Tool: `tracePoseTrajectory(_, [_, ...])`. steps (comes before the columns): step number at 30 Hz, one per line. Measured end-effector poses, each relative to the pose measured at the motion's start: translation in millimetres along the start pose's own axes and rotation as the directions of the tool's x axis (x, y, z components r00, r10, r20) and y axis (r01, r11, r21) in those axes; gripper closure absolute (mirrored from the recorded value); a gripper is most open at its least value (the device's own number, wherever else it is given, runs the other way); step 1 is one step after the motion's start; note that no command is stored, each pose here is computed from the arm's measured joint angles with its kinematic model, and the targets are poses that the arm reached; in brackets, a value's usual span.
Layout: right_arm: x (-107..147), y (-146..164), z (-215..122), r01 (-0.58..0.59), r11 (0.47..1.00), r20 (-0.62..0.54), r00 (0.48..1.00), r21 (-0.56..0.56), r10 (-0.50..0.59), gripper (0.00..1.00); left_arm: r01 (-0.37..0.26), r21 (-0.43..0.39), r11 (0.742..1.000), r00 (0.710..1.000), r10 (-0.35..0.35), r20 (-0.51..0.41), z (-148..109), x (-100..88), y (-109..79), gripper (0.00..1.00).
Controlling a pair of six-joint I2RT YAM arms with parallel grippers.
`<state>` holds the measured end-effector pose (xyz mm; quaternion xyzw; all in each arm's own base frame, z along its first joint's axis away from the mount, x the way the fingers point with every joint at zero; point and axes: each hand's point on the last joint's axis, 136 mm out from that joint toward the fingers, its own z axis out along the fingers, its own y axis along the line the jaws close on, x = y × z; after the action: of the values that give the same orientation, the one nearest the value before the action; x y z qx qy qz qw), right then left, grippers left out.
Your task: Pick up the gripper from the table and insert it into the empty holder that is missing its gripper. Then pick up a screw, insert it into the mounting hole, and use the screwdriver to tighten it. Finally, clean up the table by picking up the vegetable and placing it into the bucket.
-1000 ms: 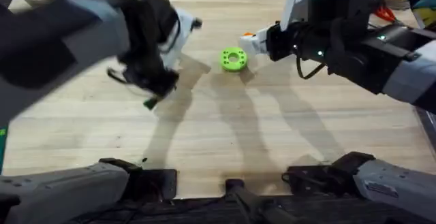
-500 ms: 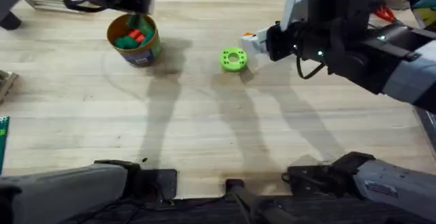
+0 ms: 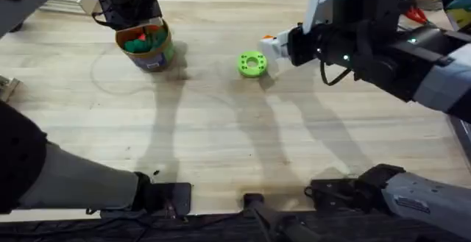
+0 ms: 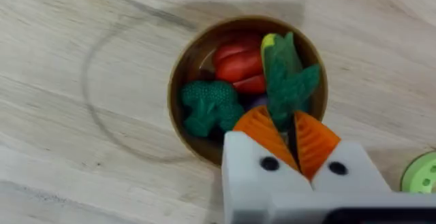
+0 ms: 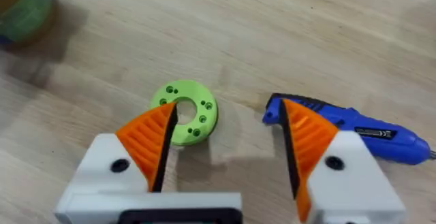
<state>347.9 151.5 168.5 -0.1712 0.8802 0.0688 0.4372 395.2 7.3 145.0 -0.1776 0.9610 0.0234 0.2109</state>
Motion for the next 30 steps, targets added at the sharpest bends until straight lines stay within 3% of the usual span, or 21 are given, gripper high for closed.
tracePoseTrajectory(1, [0.0, 0.0, 0.0, 0.000, 1.000, 0.000, 1.000, 0.000, 0.000, 0.144, 0.005, 0.002, 1.000, 1.000, -0.005, 0.004, -0.2, -0.9, -0.4, 0.977])
tracePoseTrajectory(2, [0.1, 0.0, 0.0, 0.000, 1.000, 0.000, 1.000, 0.000, 0.000, 0.144, 0.006, 0.003, 1.000, 1.000, -0.006, 0.004, -0.3, -1.0, -0.6, 0.891])
tracePoseTrajectory(7, [7.8, -0.2, -0.1, 0.002, 1.000, -0.032, 0.999, 0.001, -0.002, 0.143, 0.013, 0.000, 1.000, 1.000, -0.013, -0.003, -0.3, 0.7, 0.1, 0.115])
tracePoseTrajectory(8, [10.6, -0.3, -0.2, 0.003, 1.000, -0.043, 0.999, 0.001, -0.003, 0.143, 0.015, -0.002, 1.000, 1.000, -0.015, -0.008, -0.4, 2.1, 0.6, 0.041])
tracePoseTrajectory(11, [16.6, -0.4, -0.6, 0.005, 1.000, -0.068, 0.998, 0.001, -0.005, 0.143, 0.011, -0.009, 1.000, 1.000, -0.011, -0.026, -0.5, 6.5, 2.4, 0.015])
tracePoseTrajectory(15, [28.4, -1.3, -8.9, 0.006, 1.000, -0.116, 0.993, 0.002, -0.006, 0.060, -0.037, -0.016, 0.999, 0.998, 0.036, -0.049, -17.1, 17.0, 9.0, 0.015])
tracePoseTrajectory(19, [31.9, -2.8, -37.0, 0.008, 1.000, -0.160, 0.987, -0.001, -0.008, 0.014, -0.075, 0.010, 0.997, 0.997, 0.075, 0.006, -59.0, 20.5, 15.5, 0.014])
tracePoseTrajectory(22, [22.9, 1.6, -61.7, 0.003, 0.999, -0.169, 0.986, -0.036, -0.009, 0.013, -0.130, 0.075, 0.989, 0.990, 0.126, 0.062, -100.3, 29.9, 15.9, 0.014])
tracePoseTrajectory(26, [15.1, 14.4, -96.9, -0.016, 0.992, -0.187, 0.982, -0.122, -0.008, 0.012, -0.225, 0.198, 0.954, 0.972, 0.205, 0.114, -144.2, 52.6, 8.6, 0.014])
tracePoseTrajectory(30, [15.9, 17.3, -119.2, -0.021, 0.989, -0.187, 0.982, -0.149, -0.007, 0.012, -0.347, 0.307, 0.886, 0.936, 0.309, 0.167, -175.6, 76.6, -0.9, 0.014])
